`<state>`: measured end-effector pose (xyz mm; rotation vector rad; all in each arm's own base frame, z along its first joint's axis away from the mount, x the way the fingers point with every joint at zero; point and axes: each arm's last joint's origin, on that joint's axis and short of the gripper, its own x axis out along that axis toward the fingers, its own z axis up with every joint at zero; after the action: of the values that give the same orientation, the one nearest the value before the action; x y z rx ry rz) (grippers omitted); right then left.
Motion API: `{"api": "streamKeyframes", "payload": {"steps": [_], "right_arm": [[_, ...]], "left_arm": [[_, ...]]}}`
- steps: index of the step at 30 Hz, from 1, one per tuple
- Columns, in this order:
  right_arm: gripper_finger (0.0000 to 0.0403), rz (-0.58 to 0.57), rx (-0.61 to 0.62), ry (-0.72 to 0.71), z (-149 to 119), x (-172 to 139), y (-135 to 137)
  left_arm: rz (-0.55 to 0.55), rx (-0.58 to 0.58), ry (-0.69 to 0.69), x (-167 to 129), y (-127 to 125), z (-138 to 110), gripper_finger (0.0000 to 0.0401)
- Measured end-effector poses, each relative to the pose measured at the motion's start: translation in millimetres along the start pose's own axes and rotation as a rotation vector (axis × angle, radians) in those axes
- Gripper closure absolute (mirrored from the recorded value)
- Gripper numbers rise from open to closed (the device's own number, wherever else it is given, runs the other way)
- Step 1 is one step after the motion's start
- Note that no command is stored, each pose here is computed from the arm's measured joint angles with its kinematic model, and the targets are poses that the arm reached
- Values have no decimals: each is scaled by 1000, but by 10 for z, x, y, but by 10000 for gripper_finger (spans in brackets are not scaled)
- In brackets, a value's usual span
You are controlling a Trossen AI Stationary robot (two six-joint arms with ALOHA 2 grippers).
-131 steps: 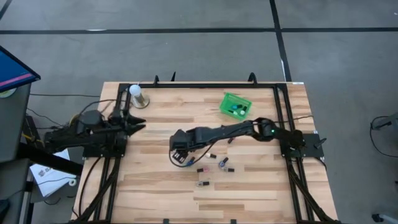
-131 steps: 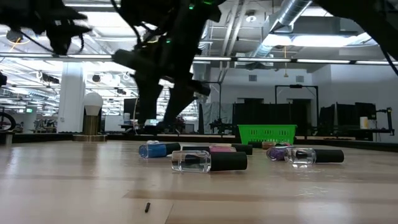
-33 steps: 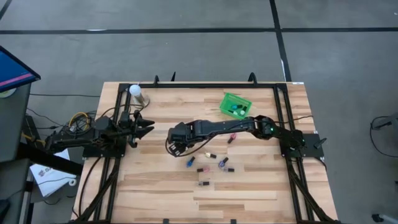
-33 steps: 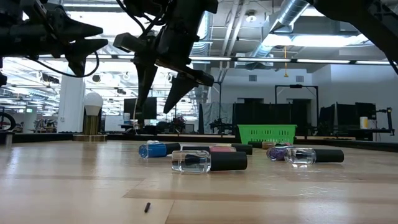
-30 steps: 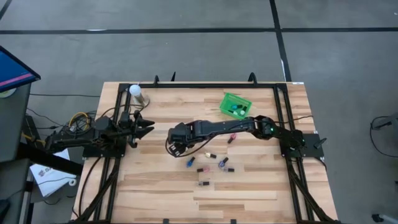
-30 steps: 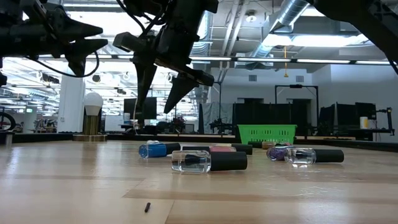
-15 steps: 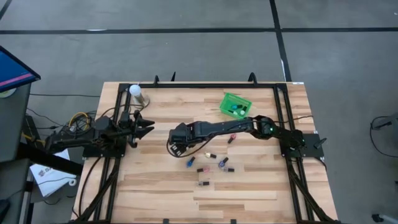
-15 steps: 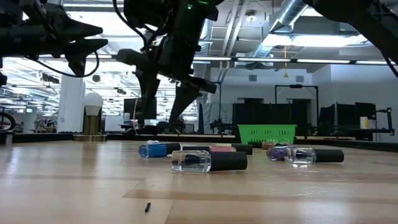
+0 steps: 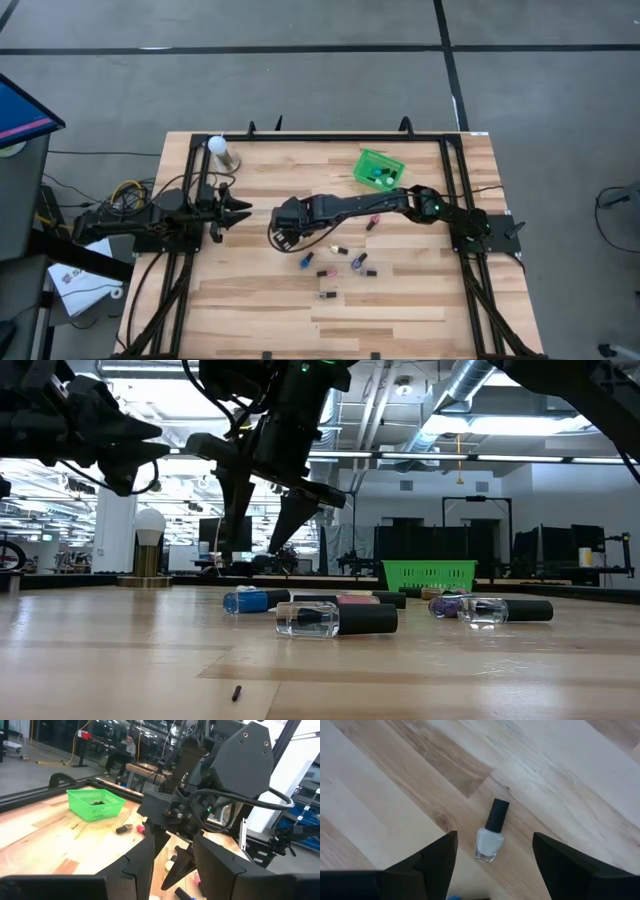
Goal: Pick & Place Nail Polish
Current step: Put the white nail polish into the green bin
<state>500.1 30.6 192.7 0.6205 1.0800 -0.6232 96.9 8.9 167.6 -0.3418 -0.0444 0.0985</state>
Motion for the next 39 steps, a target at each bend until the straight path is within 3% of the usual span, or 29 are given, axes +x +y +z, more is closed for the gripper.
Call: {"api": "streamKeyframes", "payload": {"steps": [9, 25, 30, 34, 39], "right_arm": [[153, -1, -5, 3, -18, -3, 10], [154, -54, -51, 66, -287, 515, 107], [157, -62, -60, 82, -321, 530, 113], [192, -77, -58, 82, -322, 536, 99], [269, -76, -54, 107, -301, 547, 65]], "left_arm": [[1, 1, 2, 0, 1, -2, 270], [1, 2, 3, 0, 1, -3, 270], [1, 2, 3, 0, 1, -3, 270], [1, 2, 4, 0, 1, -3, 270], [1, 2, 3, 0, 2, -3, 270]]}}
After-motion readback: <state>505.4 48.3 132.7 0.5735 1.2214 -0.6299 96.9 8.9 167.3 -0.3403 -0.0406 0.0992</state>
